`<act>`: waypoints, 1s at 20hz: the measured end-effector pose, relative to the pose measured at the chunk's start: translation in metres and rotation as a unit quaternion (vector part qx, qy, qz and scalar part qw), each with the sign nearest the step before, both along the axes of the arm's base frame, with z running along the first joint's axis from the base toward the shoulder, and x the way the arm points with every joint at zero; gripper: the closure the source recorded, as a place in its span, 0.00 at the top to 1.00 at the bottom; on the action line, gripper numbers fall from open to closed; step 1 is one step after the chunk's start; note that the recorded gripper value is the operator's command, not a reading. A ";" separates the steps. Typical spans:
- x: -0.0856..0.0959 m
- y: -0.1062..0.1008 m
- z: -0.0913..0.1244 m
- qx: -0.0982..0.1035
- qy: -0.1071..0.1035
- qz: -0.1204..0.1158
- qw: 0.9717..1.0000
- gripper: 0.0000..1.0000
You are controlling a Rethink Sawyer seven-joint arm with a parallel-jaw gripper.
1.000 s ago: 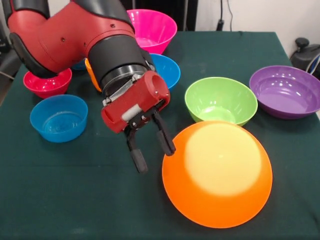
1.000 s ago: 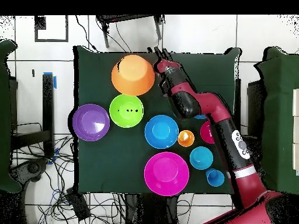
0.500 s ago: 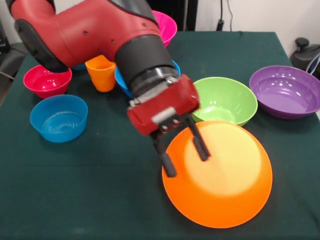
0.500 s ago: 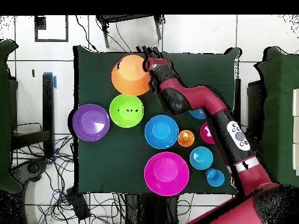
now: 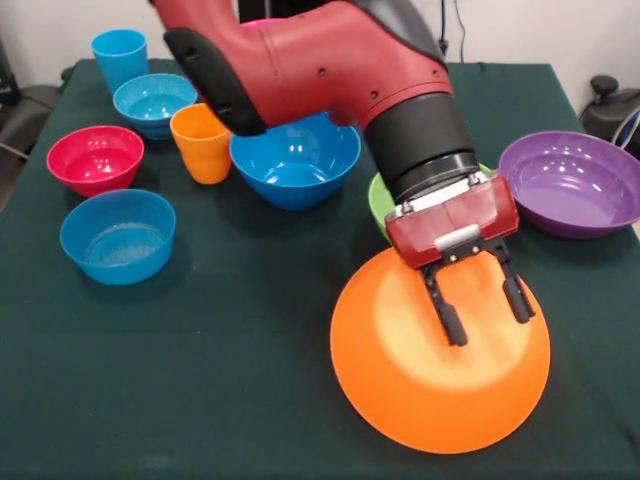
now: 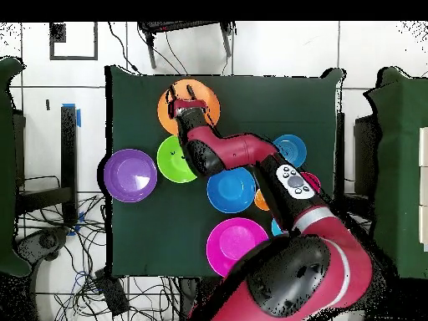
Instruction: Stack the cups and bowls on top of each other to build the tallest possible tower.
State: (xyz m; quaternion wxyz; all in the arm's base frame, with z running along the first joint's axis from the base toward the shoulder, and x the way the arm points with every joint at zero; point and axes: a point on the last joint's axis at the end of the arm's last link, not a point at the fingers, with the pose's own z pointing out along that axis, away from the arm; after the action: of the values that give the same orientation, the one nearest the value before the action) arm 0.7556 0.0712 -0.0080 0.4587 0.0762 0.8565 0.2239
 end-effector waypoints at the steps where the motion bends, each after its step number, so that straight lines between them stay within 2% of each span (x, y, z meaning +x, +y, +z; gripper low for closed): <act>1: -0.003 0.001 0.002 -0.003 -0.005 -0.007 1.000 1.00; 5: -0.009 -0.012 0.005 -0.012 -0.008 -0.028 1.000 1.00; 10: -0.016 -0.042 0.003 -0.029 0.000 -0.048 0.998 1.00; 13: -0.020 -0.068 0.003 -0.049 0.005 -0.058 0.997 1.00; 20: -0.022 -0.086 0.011 -0.067 0.003 -0.064 0.996 1.00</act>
State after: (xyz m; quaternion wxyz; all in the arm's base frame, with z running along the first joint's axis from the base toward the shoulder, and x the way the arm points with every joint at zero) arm 0.7341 -0.0144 0.0031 0.4736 0.1003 0.8643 0.1364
